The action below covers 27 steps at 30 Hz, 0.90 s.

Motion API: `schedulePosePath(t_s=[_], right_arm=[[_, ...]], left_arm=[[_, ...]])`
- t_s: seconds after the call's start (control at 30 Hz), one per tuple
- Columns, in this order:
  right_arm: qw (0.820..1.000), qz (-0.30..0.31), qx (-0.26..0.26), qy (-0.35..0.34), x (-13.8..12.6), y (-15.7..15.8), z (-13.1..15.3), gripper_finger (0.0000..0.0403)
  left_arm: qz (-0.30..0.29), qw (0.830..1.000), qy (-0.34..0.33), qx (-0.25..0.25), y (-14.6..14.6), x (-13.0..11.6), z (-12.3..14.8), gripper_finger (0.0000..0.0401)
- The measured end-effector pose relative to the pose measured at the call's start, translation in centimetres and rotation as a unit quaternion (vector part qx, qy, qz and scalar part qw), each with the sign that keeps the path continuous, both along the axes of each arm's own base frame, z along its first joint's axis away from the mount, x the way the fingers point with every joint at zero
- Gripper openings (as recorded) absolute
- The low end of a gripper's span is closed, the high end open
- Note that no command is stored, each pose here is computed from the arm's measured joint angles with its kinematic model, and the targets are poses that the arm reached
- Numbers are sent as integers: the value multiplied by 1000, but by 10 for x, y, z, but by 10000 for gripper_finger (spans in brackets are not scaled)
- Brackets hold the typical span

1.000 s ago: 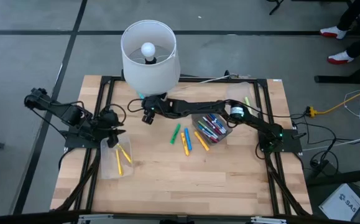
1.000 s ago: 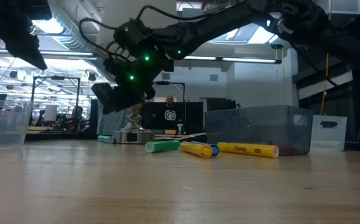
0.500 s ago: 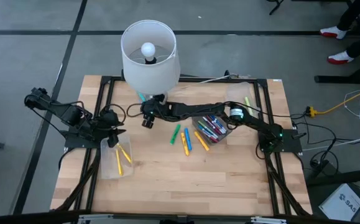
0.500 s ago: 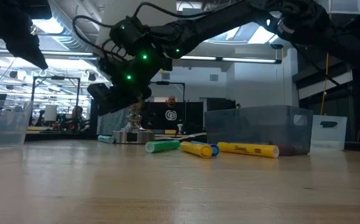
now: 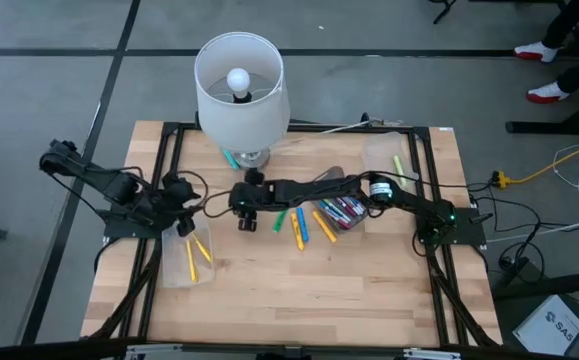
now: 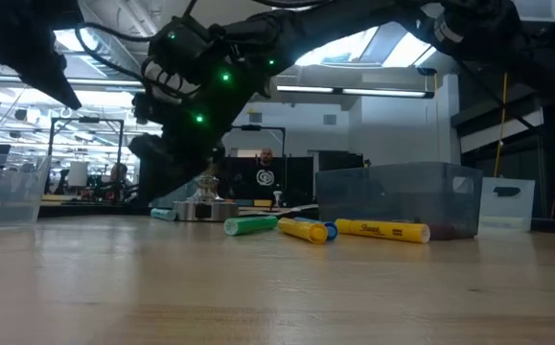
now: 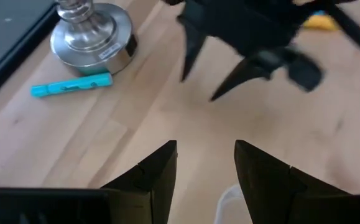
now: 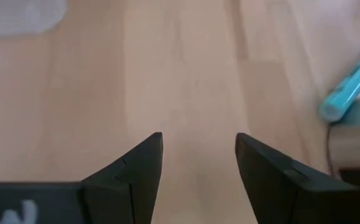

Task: Pick & Place Markers
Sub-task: Put the yellow highlighter pen into the right transparent bin

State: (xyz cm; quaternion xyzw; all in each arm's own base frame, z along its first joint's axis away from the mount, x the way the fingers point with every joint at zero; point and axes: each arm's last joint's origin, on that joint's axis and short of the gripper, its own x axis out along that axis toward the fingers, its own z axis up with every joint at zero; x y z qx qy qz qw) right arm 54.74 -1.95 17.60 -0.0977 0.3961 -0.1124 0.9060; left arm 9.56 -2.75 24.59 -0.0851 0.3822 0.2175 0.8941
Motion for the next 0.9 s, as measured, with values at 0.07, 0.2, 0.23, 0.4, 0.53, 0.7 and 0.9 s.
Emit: schedulePosePath(t_s=[0.07, 0.2, 0.23, 0.4, 0.53, 0.7, 0.9], right_arm=[[1000, 0, 5, 16, -4, 5, 2, 200], [1000, 1, 1, 22, -11, 17, 18, 200], [1000, 0, -6, 26, -13, 21, 23, 200], [997, 12, -42, 58, -23, 45, 30, 200], [995, 36, -54, 70, -33, 54, 29, 200], [998, 10, -44, 54, -66, 48, 37, 200], [998, -39, -45, -23, -115, 47, 45, 200]], left_arm=[[5, 1000, 15, 13, -2, 5, -3, 157], [10, 997, 53, 46, -3, 16, -10, 157], [12, 997, 59, 57, -3, 19, -11, 157], [5, 993, 72, 95, -5, 34, -16, 157], [17, 990, 87, 111, -1, 40, -19, 157], [23, 989, 83, 123, 4, 47, -19, 157], [1, 985, 91, 144, 14, 67, -22, 157]])
